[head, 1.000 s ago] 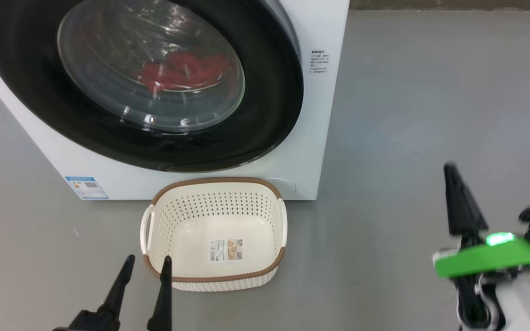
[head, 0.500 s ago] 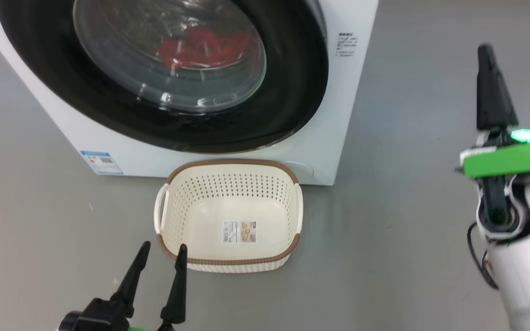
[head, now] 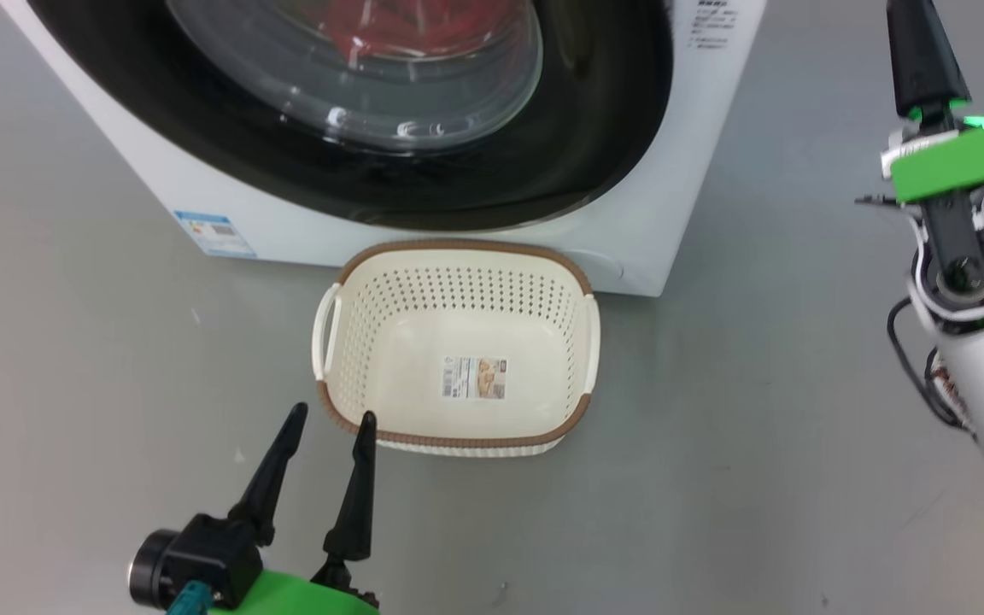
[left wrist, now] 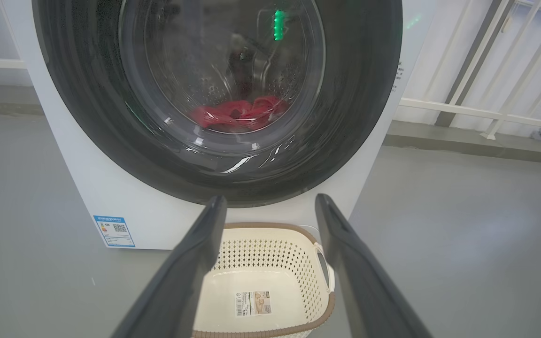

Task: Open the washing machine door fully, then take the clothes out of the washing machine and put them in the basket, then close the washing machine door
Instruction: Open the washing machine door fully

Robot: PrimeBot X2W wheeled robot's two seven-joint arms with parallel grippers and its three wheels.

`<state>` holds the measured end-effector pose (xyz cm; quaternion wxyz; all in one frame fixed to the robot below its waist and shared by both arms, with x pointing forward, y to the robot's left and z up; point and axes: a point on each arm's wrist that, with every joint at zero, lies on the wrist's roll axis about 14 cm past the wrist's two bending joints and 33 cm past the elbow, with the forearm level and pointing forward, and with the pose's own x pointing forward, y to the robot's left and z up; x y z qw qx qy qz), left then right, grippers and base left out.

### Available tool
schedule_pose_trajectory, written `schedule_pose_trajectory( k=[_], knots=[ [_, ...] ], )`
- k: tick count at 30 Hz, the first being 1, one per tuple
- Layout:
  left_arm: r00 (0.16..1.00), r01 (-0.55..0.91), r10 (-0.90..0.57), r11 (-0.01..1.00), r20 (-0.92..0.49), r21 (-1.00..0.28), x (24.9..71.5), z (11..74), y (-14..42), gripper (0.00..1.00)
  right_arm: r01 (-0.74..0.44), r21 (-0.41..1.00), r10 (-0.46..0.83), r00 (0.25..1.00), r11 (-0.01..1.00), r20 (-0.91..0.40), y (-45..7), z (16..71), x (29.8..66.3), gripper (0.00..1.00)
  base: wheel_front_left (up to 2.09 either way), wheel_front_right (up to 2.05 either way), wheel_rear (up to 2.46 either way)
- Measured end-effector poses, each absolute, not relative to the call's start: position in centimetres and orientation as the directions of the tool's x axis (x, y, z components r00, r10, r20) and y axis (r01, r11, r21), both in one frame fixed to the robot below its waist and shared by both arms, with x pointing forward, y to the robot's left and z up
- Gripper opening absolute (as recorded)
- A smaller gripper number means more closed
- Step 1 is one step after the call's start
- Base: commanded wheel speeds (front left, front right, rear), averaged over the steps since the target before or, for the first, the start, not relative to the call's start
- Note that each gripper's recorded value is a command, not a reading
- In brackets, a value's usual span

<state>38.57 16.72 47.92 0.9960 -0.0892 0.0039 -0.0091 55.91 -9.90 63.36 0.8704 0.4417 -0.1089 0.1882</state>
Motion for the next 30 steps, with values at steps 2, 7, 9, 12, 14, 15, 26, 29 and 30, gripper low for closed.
schedule_pose_trajectory(
  k=[2,7,9,12,14,15,26,29,30],
  knots=[
    [1.0,0.014,-0.016,0.983,-0.008,-0.184,38.8,47.8,16.8,1.0,-0.434,0.744,0.272,0.9,0.507,0.34,-8.9,63.4,56.7,0.0,0.0,0.0,0.0],
    [1.0,0.004,-0.008,0.982,-0.019,-0.188,39.4,47.4,17.0,1.0,-0.444,0.795,0.394,0.874,0.414,0.283,-6.3,63.0,58.1,0.0,0.0,0.0,0.0],
    [1.0,0.0,-0.004,0.983,-0.021,-0.184,39.7,47.3,17.1,1.0,-0.43,0.822,0.438,0.863,0.374,0.253,-5.6,62.6,58.7,0.0,0.0,0.0,0.0],
    [1.0,-0.001,-0.005,0.983,-0.028,-0.185,40.0,47.1,17.1,1.0,-0.405,0.858,0.51,0.835,0.316,0.206,-4.6,61.9,59.5,0.0,0.0,0.0,0.0],
    [1.0,-0.005,-0.001,0.983,-0.031,-0.185,40.2,46.9,17.3,1.0,-0.384,0.88,0.563,0.808,0.279,0.174,-3.8,61.2,59.8,0.0,0.0,0.0,0.0],
    [0.999,-0.008,0.001,0.983,-0.036,-0.183,40.3,46.8,17.3,1.0,-0.37,0.892,0.589,0.793,0.262,0.156,-3.5,60.8,60.0,0.0,0.0,0.0,0.0],
    [0.998,-0.02,0.007,0.983,-0.066,-0.185,41.4,45.5,17.5,1.0,-0.226,0.962,0.753,0.658,0.155,0.033,-1.8,57.4,62.7,0.0,0.0,0.0,0.0],
    [0.997,-0.017,0.004,0.983,-0.074,-0.183,41.7,45.2,17.5,1.0,-0.207,0.968,0.779,0.626,0.144,0.018,-1.0,56.8,63.2,0.0,0.0,0.0,0.0],
    [0.998,-0.014,0.001,0.983,-0.07,-0.181,42.0,45.3,17.4,1.0,-0.201,0.97,0.785,0.619,0.138,0.017,-0.8,56.6,63.4,0.0,0.0,0.0,0.0]
  ],
)
